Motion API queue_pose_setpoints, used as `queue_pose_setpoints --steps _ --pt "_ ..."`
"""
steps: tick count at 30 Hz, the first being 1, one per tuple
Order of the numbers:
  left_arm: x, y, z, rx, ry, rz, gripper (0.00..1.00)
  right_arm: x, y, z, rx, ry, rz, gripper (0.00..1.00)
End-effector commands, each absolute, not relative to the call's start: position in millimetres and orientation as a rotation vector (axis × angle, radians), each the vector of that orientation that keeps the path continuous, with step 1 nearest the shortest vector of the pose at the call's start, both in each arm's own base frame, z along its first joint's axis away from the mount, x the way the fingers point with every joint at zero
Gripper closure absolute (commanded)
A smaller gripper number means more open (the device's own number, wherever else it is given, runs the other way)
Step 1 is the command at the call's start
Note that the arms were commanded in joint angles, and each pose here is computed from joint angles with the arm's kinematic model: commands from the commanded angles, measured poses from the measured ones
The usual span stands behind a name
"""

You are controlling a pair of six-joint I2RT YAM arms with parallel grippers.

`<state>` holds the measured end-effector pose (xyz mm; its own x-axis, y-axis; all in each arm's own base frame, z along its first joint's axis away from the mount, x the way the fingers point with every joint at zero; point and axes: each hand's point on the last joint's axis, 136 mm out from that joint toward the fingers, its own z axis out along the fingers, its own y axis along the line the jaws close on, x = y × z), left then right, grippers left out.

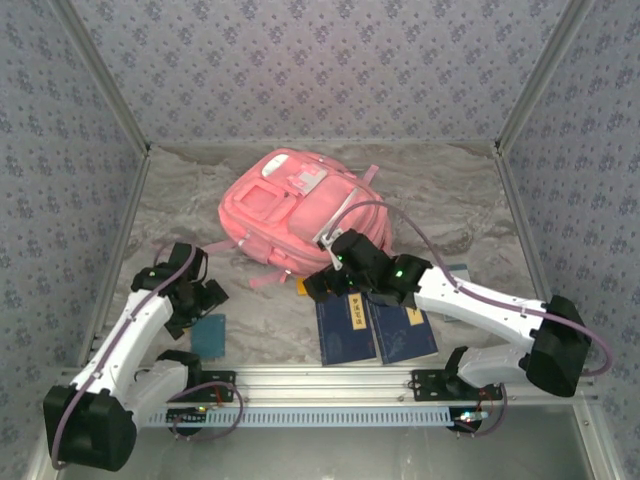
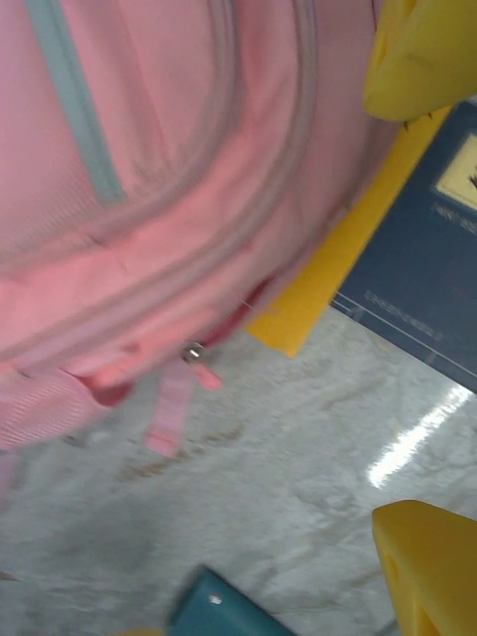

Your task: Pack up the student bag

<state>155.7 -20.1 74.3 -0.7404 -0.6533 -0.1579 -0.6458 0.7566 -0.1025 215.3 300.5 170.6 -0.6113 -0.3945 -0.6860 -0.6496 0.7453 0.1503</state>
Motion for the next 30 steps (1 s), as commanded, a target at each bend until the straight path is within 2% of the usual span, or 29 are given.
queue_pose_setpoints --steps 1,7,12,19,27,30 --pt "153 -19 64 -1.147 2.72 -0.068 0.02 197 310 157 -0.878 2.322 0.566 0.0" --pt "140 -33 31 -1.244 2.754 -0.175 0.02 189 315 146 -0.907 2.351 0.594 0.0" --pt "161 -75 26 -1.237 2.652 -0.6 0.02 182 326 131 -0.932 2.39 0.639 0.0" --pt "177 -111 42 -1.167 2.541 -0.893 0.03 171 355 115 -1.007 2.425 0.733 0.0" --pt "180 -129 48 -1.12 2.51 -1.042 0.04 158 386 97 -1.084 2.514 0.906 0.0" --pt "177 -125 54 -1.087 2.53 -0.999 0.05 160 397 99 -1.037 2.535 1.035 0.01"
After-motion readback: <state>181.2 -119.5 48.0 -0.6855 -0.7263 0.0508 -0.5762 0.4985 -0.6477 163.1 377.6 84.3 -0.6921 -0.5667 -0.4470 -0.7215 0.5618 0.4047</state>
